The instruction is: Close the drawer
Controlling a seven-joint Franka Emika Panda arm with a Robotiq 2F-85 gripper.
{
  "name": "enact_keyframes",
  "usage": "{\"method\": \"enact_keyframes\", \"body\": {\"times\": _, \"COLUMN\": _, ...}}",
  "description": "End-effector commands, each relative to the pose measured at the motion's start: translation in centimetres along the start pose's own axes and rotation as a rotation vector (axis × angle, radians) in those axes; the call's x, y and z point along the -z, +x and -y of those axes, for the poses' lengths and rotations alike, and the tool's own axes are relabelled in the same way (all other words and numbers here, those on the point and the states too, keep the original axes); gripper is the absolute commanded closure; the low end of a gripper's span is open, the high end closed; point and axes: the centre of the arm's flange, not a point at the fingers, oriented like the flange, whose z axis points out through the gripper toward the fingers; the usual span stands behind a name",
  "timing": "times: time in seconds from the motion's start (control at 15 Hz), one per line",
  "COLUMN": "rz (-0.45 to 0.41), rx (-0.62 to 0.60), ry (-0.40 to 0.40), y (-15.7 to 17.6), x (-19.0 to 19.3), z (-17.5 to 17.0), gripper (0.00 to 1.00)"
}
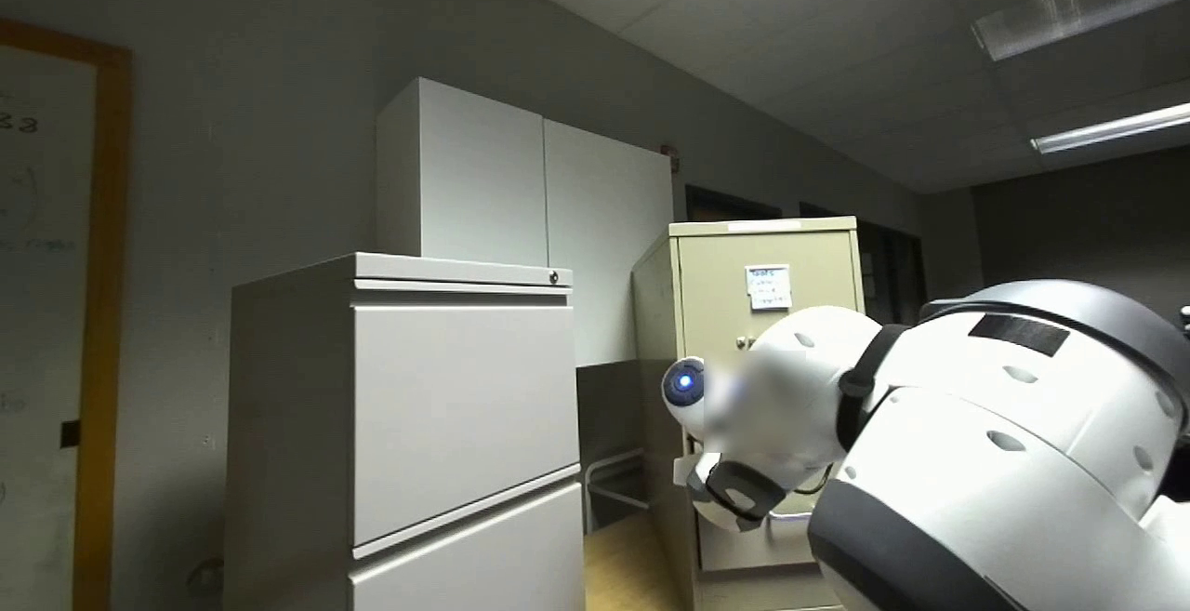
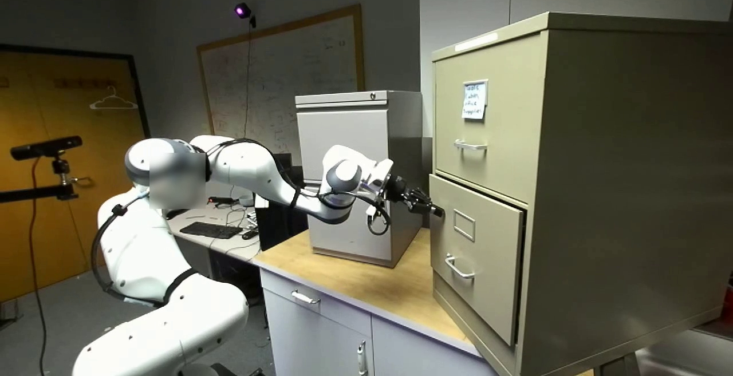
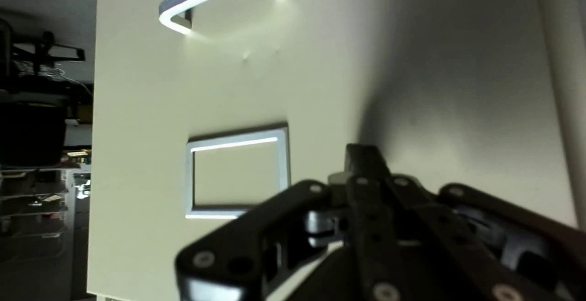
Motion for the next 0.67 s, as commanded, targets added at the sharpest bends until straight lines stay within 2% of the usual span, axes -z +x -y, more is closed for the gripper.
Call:
{"method": "enact_keyframes", "body": {"times": 0.0, "rz": 0.008, "rx": -0.005, "ry": -0.022, "y": 2.2, "x": -2.4, "z": 3.6, "gripper": 1.00}}
{"method": "enact_keyframes", "body": {"times": 0.6, "rz": 0.046, "rx": -0.010, "ry": -0.097, "y": 2.3, "x": -3.2, "z": 7.0, "gripper": 1.00}}
